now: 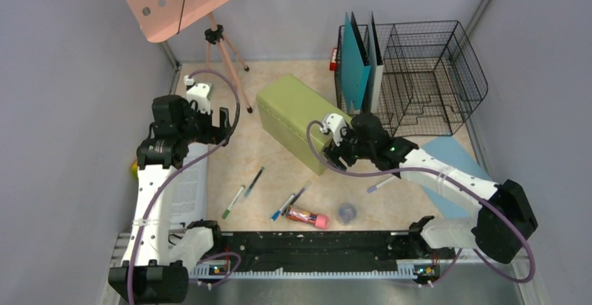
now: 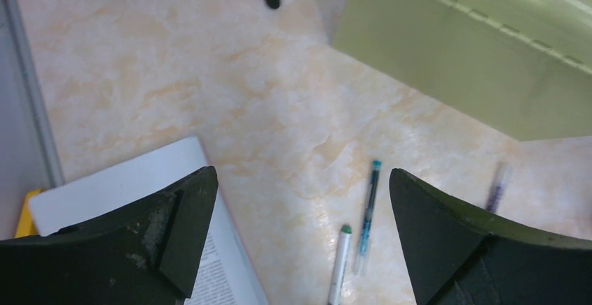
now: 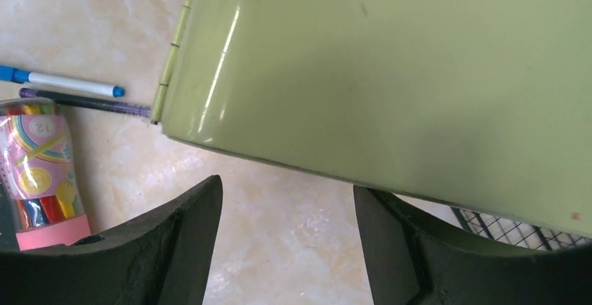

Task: Organize the desk
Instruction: Pick up the folder from the corner of the board.

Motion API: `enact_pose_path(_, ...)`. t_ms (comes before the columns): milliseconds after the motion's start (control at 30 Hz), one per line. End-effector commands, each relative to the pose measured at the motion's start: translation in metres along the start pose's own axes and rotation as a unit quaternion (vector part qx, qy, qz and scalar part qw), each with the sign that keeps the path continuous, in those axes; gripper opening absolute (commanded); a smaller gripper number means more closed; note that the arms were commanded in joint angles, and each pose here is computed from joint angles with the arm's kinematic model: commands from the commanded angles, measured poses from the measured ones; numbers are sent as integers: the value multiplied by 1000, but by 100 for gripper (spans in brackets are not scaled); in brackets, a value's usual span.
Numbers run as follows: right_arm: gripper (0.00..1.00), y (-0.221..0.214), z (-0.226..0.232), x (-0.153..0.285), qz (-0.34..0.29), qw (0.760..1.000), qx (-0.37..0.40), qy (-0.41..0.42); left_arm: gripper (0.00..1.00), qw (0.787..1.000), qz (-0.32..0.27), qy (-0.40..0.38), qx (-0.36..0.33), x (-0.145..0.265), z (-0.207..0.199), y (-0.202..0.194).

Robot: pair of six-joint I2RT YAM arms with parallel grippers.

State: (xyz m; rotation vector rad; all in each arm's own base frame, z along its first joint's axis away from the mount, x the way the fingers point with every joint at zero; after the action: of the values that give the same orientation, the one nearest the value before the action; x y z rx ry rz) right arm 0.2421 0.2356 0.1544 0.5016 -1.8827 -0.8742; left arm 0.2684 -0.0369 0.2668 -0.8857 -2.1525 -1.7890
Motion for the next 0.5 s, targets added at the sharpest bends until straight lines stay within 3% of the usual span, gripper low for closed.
enact_pose_path(0,68,49,-22,-9,-66,997,-1,-30,98,991,39,127,-20,12,41,-11)
enact_pose_path(167,68,80,-42,-21,-102,993,-18,-54,98,973,98,207,8,21,87,-44)
enact_pose_path(300,67,103,-55,-31,-124,990,-36,-63,98,961,148,220,82,35,130,-68)
enact_pose_path(467,67,120,-64,-45,-148,985,-58,-67,98,940,207,249,108,47,168,-106)
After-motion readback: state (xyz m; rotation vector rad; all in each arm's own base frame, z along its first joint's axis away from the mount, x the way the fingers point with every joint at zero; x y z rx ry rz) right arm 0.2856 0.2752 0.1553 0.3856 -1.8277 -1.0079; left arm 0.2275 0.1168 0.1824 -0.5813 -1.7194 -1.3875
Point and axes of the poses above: each gripper's point midway between its finger pads, its own x axis back along the fingers, its own z axis along the line the jaws close on, y = z × x, the point moved 2 cm from there along x, back along the fingers, and after that the axes turned 12 degrees about x, right-handed, at the moved point
